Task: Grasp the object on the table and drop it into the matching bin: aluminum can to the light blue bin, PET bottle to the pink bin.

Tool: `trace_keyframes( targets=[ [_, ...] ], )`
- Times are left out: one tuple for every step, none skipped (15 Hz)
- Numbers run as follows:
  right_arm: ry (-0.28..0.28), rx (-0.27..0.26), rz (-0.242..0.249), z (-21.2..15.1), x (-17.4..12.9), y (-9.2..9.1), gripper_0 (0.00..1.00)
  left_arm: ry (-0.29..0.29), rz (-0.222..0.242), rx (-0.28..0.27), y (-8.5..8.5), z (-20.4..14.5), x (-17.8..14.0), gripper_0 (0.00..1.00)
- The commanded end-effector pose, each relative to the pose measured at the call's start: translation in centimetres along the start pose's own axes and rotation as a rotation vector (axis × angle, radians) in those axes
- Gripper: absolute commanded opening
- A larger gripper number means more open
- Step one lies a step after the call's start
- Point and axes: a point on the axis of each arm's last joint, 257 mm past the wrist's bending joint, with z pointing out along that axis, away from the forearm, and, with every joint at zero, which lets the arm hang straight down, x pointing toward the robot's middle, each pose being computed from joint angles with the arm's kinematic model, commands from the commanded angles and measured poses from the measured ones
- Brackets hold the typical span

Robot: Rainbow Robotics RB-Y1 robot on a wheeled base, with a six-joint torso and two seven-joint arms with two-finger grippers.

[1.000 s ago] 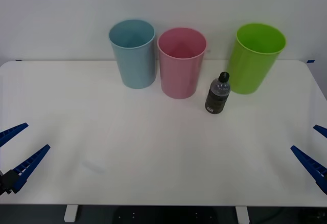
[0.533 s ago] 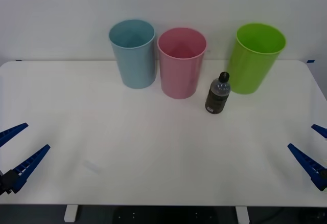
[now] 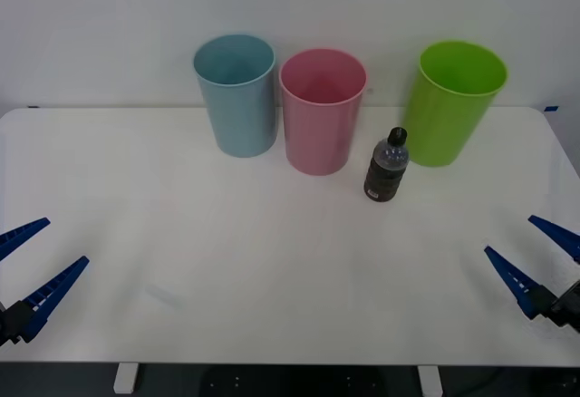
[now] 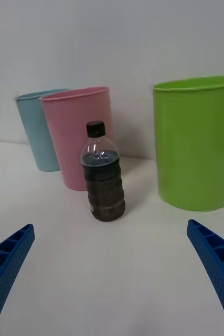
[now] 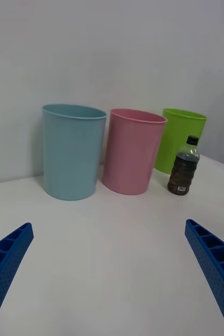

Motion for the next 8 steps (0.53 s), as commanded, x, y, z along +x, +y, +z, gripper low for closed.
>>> trace_keyframes(
  targets=[
    [0.015,0.019,0.002,1.6,1.1,-0.5,1.0,0.0,0.0,0.0,0.0,0.0,0.0,1.0],
    [0.02,0.028,0.0,2.2,1.3,-0.6,1.0,0.0,0.0,0.0,0.0,0.0,0.0,1.0],
    [0.021,0.034,-0.004,2.7,1.4,-0.7,1.0,0.0,0.0,0.0,0.0,0.0,0.0,1.0],
    [0.023,0.041,-0.005,3.1,1.5,-0.9,1.0,0.0,0.0,0.0,0.0,0.0,0.0,1.0],
    [0.024,0.04,0.0,3.6,1.7,-0.9,1.0,0.0,0.0,0.0,0.0,0.0,0.0,1.0],
    [0.028,0.038,0.006,4.2,2.2,-1.1,1.0,0.0,0.0,0.0,0.0,0.0,0.0,1.0],
    [0.03,0.034,0.005,4.8,2.4,-1.1,1.0,0.0,0.0,0.0,0.0,0.0,0.0,1.0],
    [0.03,0.034,0.001,5.4,2.5,-1.4,1.0,0.0,0.0,0.0,0.0,0.0,0.0,1.0]
  ],
)
